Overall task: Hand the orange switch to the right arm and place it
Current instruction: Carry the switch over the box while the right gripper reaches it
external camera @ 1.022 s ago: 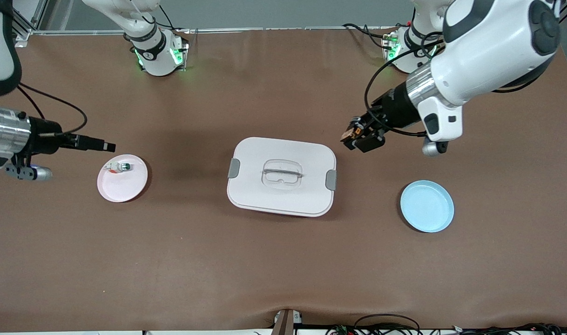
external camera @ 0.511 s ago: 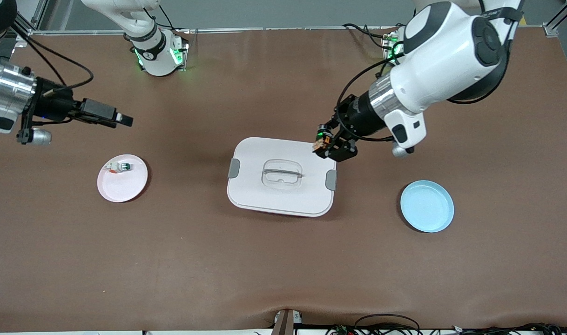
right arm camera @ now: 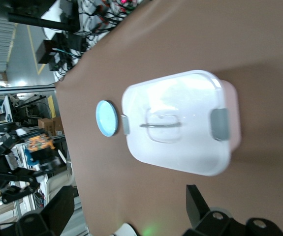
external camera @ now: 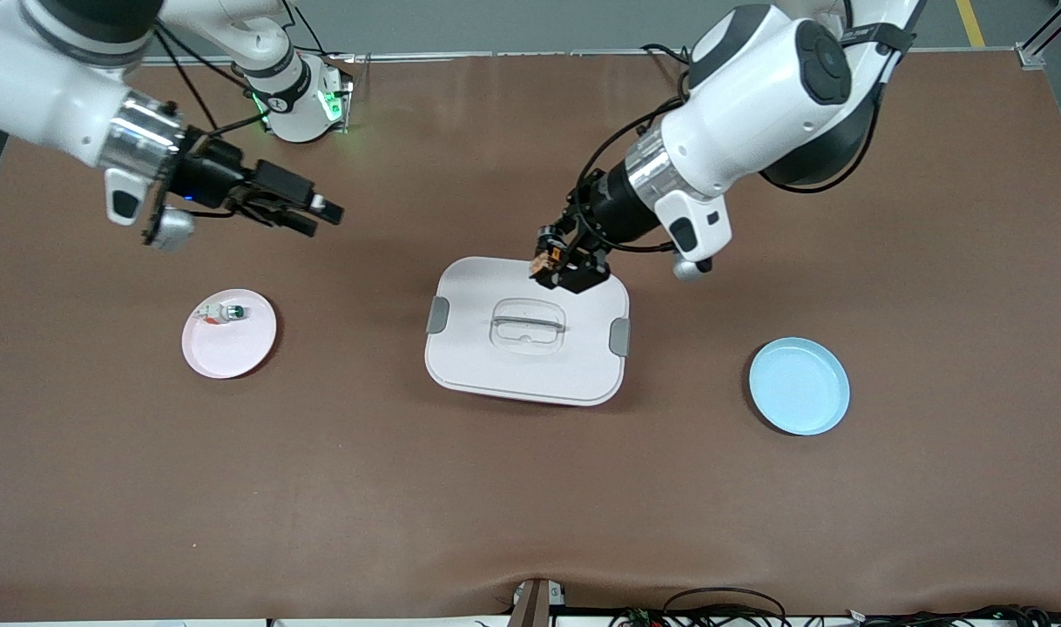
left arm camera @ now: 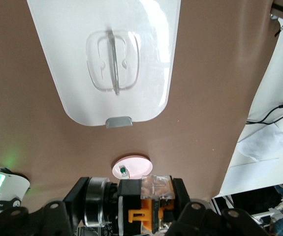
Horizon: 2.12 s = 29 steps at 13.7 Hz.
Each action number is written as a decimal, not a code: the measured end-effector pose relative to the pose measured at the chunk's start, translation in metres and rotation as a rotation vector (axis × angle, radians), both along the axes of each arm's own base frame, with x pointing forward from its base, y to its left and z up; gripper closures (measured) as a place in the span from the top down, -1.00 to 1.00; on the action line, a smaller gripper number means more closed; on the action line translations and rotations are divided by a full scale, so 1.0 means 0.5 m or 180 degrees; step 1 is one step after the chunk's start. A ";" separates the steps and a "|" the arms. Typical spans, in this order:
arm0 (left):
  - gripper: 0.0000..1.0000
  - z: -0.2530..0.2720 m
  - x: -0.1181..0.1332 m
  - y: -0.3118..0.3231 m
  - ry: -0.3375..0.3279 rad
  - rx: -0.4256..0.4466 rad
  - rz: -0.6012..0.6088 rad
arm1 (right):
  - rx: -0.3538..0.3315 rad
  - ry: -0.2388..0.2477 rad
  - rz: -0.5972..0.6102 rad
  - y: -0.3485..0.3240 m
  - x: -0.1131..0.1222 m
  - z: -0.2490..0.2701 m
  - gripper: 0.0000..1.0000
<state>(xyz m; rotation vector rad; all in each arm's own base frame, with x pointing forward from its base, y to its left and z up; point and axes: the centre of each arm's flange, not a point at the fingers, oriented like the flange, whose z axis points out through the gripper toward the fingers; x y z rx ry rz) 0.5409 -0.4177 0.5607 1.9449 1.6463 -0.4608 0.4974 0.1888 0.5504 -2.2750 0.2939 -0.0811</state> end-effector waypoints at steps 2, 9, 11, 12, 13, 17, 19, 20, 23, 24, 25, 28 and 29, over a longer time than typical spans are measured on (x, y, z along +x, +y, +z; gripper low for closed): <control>0.44 -0.010 -0.015 -0.035 -0.0020 -0.0044 -0.0015 | 0.0100 -0.0171 -0.0019 0.074 -0.019 0.012 1.00; 0.44 -0.036 -0.035 -0.096 -0.0073 -0.0163 0.0029 | 0.0060 -0.0653 0.0236 0.198 -0.014 0.022 1.00; 0.44 -0.037 -0.033 -0.095 -0.0074 -0.0163 0.0036 | 0.0043 -0.0659 0.0266 0.213 0.001 0.012 1.00; 0.44 -0.036 -0.033 -0.094 -0.0076 -0.0164 0.0037 | 0.0022 -0.0653 0.0278 0.220 0.010 0.003 1.00; 0.44 -0.035 -0.032 -0.094 -0.0078 -0.0166 0.0037 | -0.0025 -0.0653 0.0299 0.226 0.022 -0.008 1.00; 0.44 -0.032 -0.032 -0.094 -0.0085 -0.0171 0.0039 | -0.0146 -0.0697 0.0369 0.245 0.056 -0.025 1.00; 0.44 -0.032 -0.032 -0.094 -0.0085 -0.0172 0.0040 | -0.0155 -0.0683 0.0367 0.252 0.065 -0.027 1.00; 0.44 -0.032 -0.032 -0.094 -0.0085 -0.0172 0.0040 | -0.0151 -0.0659 0.0355 0.256 0.066 -0.027 1.00; 0.44 -0.032 -0.032 -0.094 -0.0085 -0.0172 0.0039 | -0.0104 -0.0553 0.0318 0.286 0.058 -0.022 1.00; 0.44 -0.032 -0.032 -0.094 -0.0085 -0.0172 0.0039 | -0.0091 -0.0528 0.0319 0.298 0.054 -0.021 1.00; 0.44 -0.032 -0.032 -0.094 -0.0085 -0.0172 0.0039 | -0.0085 -0.0506 0.0320 0.307 0.052 -0.021 1.00; 0.44 -0.032 -0.032 -0.094 -0.0085 -0.0172 0.0039 | -0.0135 -0.0508 0.0348 0.318 0.055 -0.027 1.00; 0.44 -0.032 -0.032 -0.094 -0.0085 -0.0172 0.0039 | -0.0170 -0.0520 0.0367 0.321 0.054 -0.029 1.00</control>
